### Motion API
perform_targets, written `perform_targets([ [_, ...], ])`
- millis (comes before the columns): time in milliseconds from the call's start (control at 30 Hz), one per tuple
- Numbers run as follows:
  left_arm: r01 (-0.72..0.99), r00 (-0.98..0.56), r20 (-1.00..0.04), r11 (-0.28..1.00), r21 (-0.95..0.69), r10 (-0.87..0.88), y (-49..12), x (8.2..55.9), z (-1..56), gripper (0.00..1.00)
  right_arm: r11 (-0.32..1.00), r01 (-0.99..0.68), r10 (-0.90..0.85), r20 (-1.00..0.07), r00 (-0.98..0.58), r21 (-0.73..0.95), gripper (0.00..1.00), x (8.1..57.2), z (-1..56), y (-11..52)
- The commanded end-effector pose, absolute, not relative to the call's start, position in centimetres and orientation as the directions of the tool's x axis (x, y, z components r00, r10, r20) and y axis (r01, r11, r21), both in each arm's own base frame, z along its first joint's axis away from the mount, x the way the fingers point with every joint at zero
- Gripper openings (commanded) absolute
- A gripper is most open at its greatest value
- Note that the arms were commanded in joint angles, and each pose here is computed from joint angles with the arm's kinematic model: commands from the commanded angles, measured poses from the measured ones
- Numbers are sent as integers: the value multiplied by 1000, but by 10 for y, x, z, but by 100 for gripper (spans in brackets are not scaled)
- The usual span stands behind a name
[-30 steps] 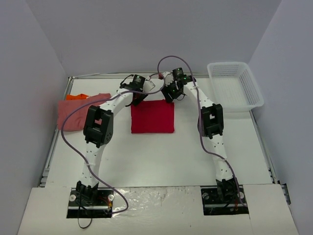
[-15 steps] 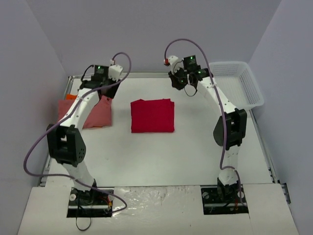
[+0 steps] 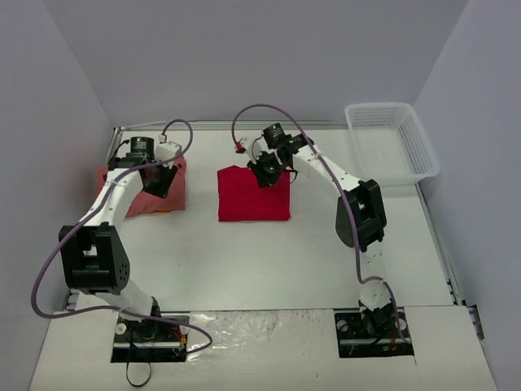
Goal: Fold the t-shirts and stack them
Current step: Fold the long partially folded tshirt into a neat square
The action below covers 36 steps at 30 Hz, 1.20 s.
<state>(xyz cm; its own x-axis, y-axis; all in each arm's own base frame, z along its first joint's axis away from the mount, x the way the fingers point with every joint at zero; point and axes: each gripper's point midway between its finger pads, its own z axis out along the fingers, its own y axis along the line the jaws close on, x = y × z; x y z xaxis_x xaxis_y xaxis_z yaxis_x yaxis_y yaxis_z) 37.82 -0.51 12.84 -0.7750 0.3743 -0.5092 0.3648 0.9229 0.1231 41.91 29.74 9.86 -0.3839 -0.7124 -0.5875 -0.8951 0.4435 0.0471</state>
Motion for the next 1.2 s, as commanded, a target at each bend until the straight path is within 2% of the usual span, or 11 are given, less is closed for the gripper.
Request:
perform_targets([
  [0,346,-715,-597,926,147,362,-4,375,169,39,421,-906,-728,-577,-370,49,0,416,97,308],
  [267,329,-702,-617,930,162,356,-2,370,176,40,411,-907,-752,-527,-396,95,0,419,54,318],
  [567,294,-706,-624,940,174,336,11,366,176,40,405,-904,-804,-417,-424,140,0,405,-7,306],
  [1167,316,-697,-639,939,136,327,2,370,175,40,485,-860,-790,-341,-509,159,0,394,-12,240],
])
